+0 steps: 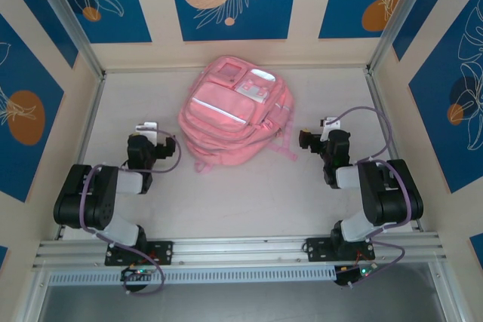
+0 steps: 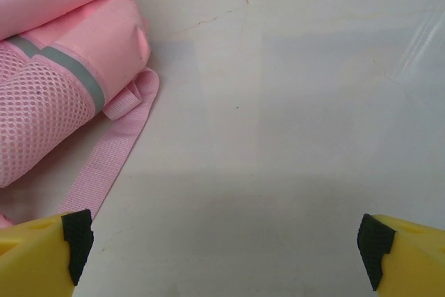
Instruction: Pack the student bag
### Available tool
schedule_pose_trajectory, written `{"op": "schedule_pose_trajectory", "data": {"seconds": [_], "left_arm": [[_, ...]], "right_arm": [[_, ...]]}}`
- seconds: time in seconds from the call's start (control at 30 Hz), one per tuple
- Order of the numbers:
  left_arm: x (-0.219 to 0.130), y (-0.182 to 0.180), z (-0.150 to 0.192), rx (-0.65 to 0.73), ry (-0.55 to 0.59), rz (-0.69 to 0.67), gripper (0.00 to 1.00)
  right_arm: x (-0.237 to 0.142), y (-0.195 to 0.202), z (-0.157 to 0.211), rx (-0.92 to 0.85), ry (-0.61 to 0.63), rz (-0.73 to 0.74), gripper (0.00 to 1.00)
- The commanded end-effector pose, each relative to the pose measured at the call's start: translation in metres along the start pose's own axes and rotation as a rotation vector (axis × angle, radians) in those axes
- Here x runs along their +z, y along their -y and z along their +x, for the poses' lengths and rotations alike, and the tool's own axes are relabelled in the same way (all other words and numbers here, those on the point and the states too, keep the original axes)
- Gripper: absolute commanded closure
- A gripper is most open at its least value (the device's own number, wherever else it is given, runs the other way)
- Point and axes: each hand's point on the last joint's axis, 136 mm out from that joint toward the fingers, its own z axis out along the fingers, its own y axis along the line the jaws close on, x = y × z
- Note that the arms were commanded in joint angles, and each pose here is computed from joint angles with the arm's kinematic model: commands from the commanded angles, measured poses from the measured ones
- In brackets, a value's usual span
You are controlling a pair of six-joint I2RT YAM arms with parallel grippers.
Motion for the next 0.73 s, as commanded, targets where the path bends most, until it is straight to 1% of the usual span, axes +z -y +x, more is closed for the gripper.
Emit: {"op": "schedule_pose_trajectory", "data": {"seconds": [0.0, 0.13, 0.23, 0.7], "left_arm": [[0.003, -0.006, -0.009, -0.004, 0.018, -0.037, 0.0], [0.003, -0.003, -0.009, 0.012, 0.016, -0.028, 0.0], [0.005, 0.011, -0.01, 0.041, 0.0, 0.053, 0.0], [0.006, 0.011, -0.01, 0.039, -0.002, 0.058, 0.0]], "right_arm": [[0.003, 0.005, -0.02, 0.029, 0.058, -0.002, 0.01], [0.003, 0.005, -0.02, 0.034, 0.057, -0.004, 0.01], [0.003, 0.005, -0.02, 0.033, 0.058, -0.005, 0.01], [0.002, 0.005, -0.02, 0.032, 0.062, -0.005, 0.01]]}}
